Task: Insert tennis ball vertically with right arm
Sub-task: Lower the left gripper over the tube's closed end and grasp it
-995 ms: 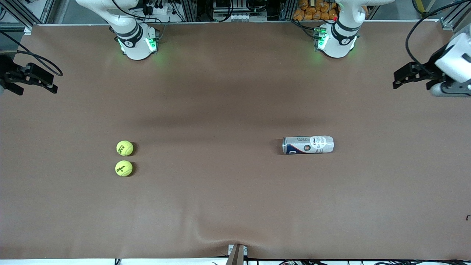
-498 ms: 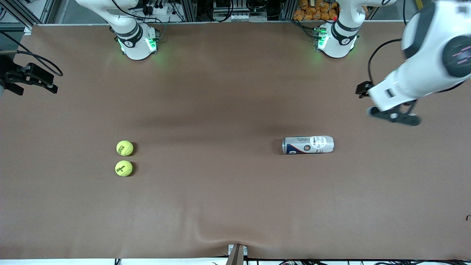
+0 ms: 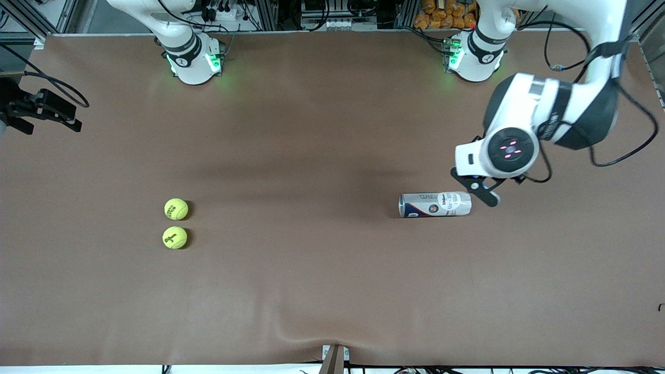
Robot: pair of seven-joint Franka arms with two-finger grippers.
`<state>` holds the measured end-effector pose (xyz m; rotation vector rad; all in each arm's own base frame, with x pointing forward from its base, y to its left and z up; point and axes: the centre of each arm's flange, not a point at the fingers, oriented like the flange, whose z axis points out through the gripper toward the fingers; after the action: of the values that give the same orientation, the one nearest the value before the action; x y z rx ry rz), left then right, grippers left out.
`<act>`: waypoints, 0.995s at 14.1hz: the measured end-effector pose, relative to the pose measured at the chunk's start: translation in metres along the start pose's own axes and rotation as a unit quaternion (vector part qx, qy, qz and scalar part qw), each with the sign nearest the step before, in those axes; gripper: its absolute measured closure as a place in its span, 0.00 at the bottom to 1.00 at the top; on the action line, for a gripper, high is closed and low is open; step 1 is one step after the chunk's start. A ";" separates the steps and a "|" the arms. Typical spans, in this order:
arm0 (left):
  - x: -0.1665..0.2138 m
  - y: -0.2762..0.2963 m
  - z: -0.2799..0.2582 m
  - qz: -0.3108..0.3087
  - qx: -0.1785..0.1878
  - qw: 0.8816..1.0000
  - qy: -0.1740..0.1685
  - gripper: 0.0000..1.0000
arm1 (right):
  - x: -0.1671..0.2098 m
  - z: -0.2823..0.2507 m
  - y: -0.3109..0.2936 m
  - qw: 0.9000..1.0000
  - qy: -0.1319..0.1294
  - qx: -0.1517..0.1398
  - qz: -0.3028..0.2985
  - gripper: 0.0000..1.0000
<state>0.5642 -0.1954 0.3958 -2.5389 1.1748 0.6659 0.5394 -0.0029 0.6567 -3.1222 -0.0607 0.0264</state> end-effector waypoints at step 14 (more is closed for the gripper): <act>0.088 0.041 0.090 0.250 0.121 0.957 -0.083 0.00 | 0.000 0.000 0.000 1.000 0.000 0.000 0.000 0.00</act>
<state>0.5562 -0.2410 0.2713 -1.9505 1.7347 0.7688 0.5394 -0.0029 0.6567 -3.1222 -0.0608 0.0265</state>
